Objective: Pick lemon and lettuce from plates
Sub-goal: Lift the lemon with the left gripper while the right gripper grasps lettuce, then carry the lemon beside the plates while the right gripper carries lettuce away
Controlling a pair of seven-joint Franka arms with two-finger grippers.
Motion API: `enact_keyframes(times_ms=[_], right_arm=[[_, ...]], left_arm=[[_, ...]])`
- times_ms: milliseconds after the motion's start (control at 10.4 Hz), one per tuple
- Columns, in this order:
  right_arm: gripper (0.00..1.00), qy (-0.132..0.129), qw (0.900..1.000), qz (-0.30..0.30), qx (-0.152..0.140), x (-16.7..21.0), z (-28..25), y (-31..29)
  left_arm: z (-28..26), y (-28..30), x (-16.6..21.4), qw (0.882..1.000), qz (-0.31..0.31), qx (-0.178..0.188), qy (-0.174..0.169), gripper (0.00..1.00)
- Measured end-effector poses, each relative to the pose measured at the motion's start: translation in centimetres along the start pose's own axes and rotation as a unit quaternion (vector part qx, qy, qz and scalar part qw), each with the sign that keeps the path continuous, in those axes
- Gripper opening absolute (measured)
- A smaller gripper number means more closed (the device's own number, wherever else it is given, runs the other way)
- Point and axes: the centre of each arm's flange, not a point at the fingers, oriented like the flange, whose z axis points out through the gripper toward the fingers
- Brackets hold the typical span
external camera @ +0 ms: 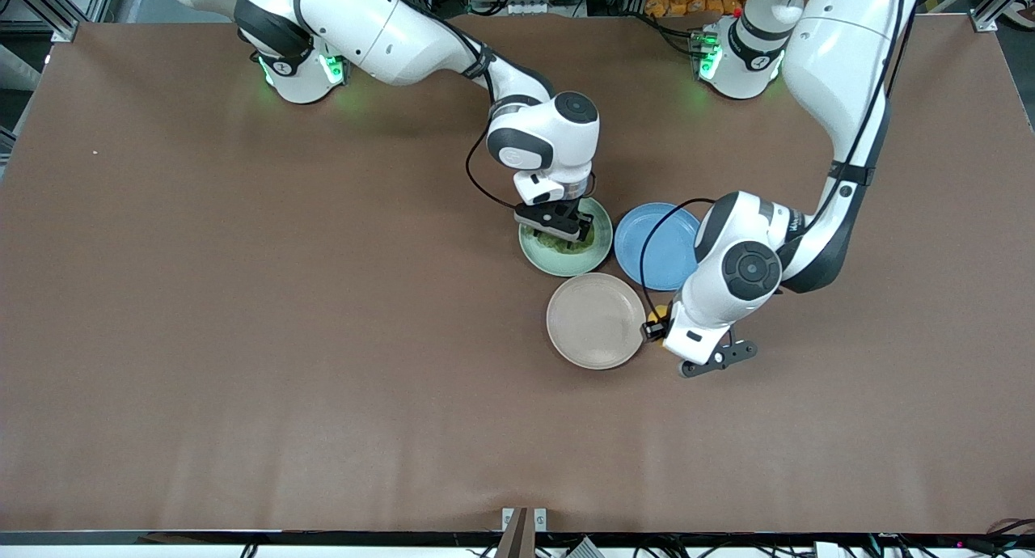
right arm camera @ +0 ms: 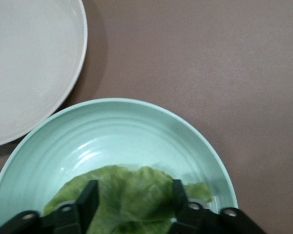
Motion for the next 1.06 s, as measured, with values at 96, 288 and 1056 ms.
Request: enact_keyframes(times_ms=[96, 288, 1056], right_arm=[[0.46, 0.009, 1.0, -0.01, 0.003, -0.5, -0.1, -0.1], [0.3, 0.021, 0.999, -0.027, 0.006, -1.4, -0.3, -0.3], [0.03, 0.02, 0.997, -0.075, -0.021, 4.7, -5.1, -0.2]], left_arm=[[-0.1, -1.0, -0.1, 1.0, 0.01, 0.004, -0.003, 0.66], [-0.4, -3.9, -0.1, 0.999, 0.038, 0.01, -0.007, 0.66], [3.5, -16.1, 1.4, 0.991, 0.13, 0.015, -0.03, 0.66]])
